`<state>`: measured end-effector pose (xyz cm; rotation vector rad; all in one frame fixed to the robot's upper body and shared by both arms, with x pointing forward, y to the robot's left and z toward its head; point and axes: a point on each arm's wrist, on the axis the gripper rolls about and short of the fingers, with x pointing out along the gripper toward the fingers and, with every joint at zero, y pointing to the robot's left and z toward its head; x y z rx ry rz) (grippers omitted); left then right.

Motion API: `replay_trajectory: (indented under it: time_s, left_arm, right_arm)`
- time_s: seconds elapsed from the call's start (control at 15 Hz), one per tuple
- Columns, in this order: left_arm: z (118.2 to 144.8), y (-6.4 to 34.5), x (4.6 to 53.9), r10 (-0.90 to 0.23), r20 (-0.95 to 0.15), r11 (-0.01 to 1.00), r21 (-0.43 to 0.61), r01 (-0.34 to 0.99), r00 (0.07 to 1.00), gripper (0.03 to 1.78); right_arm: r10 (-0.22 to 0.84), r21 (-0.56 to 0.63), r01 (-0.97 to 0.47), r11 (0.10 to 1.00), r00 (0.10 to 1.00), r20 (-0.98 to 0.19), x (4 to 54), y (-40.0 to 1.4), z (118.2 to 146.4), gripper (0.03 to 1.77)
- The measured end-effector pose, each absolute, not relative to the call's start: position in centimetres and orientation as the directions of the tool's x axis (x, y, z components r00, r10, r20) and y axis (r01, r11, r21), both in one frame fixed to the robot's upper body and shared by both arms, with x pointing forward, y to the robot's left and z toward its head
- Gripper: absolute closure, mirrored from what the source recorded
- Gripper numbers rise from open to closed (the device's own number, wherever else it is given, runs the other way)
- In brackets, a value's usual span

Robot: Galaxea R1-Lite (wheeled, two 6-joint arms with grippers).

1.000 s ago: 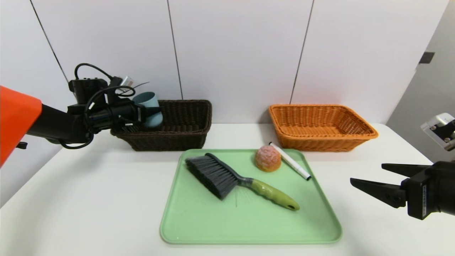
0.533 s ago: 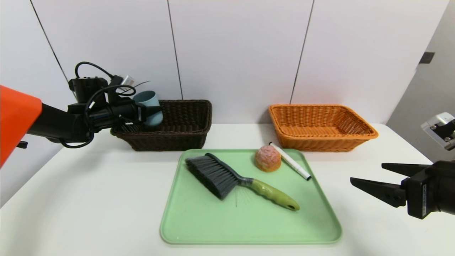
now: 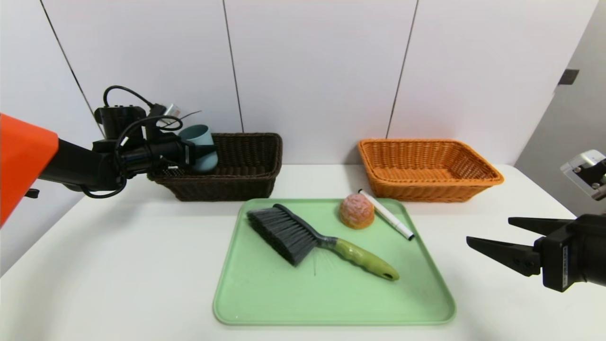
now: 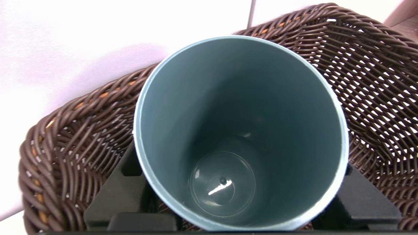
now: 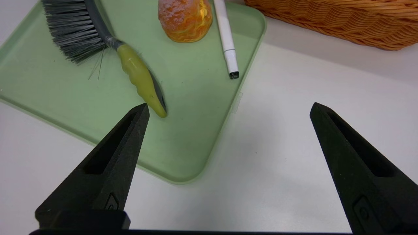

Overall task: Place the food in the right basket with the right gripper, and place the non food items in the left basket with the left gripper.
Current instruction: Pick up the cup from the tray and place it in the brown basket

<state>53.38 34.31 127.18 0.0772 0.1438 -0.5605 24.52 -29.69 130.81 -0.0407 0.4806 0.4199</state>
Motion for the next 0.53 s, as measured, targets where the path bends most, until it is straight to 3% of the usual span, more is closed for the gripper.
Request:
replay_trajectory:
  time_s: [0.53]
  left_arm:
    - [127.94,34.29,53.1,-0.525,-0.14,0.842,0.06,0.536,0.84,0.29]
  right_arm:
    - [0.382,0.06,-0.4,0.914,0.803,-0.457,24.49,-29.71,130.79,0.1]
